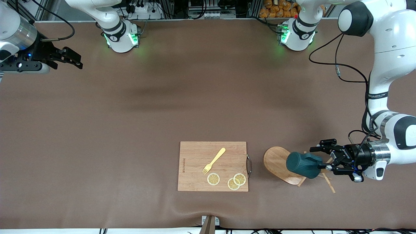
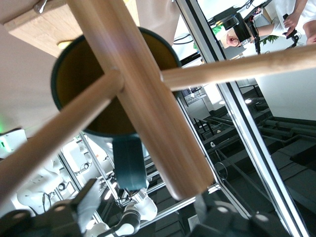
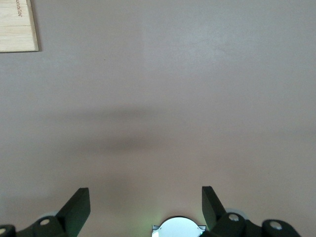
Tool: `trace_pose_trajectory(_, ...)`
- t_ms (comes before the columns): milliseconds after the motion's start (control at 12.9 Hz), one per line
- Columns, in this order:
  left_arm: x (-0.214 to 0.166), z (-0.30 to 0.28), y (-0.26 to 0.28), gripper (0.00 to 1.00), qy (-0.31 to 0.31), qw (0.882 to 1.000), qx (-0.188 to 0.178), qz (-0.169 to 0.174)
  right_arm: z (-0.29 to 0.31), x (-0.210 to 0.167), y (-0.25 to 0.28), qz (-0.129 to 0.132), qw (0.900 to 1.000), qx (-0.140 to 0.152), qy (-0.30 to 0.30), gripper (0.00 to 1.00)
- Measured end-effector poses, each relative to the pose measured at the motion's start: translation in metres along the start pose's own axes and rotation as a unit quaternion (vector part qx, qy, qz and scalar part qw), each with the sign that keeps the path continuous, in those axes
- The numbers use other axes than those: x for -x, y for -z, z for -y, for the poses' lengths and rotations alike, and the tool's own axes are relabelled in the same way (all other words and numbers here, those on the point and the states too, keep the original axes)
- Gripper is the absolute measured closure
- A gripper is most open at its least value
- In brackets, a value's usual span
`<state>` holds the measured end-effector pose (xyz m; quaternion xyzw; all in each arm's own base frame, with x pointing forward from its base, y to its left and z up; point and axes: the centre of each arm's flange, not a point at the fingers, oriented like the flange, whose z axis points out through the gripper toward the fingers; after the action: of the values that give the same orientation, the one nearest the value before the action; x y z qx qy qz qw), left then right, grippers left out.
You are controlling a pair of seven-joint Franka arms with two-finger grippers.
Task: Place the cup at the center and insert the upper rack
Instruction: 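Open the left gripper and withdraw it from the mug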
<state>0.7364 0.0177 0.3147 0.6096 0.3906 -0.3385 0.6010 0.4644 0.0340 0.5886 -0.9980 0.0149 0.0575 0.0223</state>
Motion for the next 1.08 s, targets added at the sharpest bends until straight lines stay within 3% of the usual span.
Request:
trace_pose_trajectory(77,0.008,-0.005,0.002,0.00,0.006,1.000,-0.001,0.003,0.000,0.000,0.000,0.000,1.000,0.000,0.000,0.00)
trace_pose_trajectory(387,0.070,-0.031,0.010,0.00,0.020,1.000,-0.022,-0.001,0.000,0.000,0.000,0.000,1.000,0.000,0.000,0.00)
trace_pose_trajectory(852,0.196,-0.057,0.020,0.00,-0.006,0.992,-0.099,-0.077,-0.001,0.001,0.002,-0.003,1.000,0.004,0.000,0.00)
trace_pose_trajectory(1084,0.255,-0.058,0.024,0.00,-0.040,0.979,-0.147,-0.132,-0.002,0.002,0.005,-0.009,1.000,0.004,0.001,0.00)
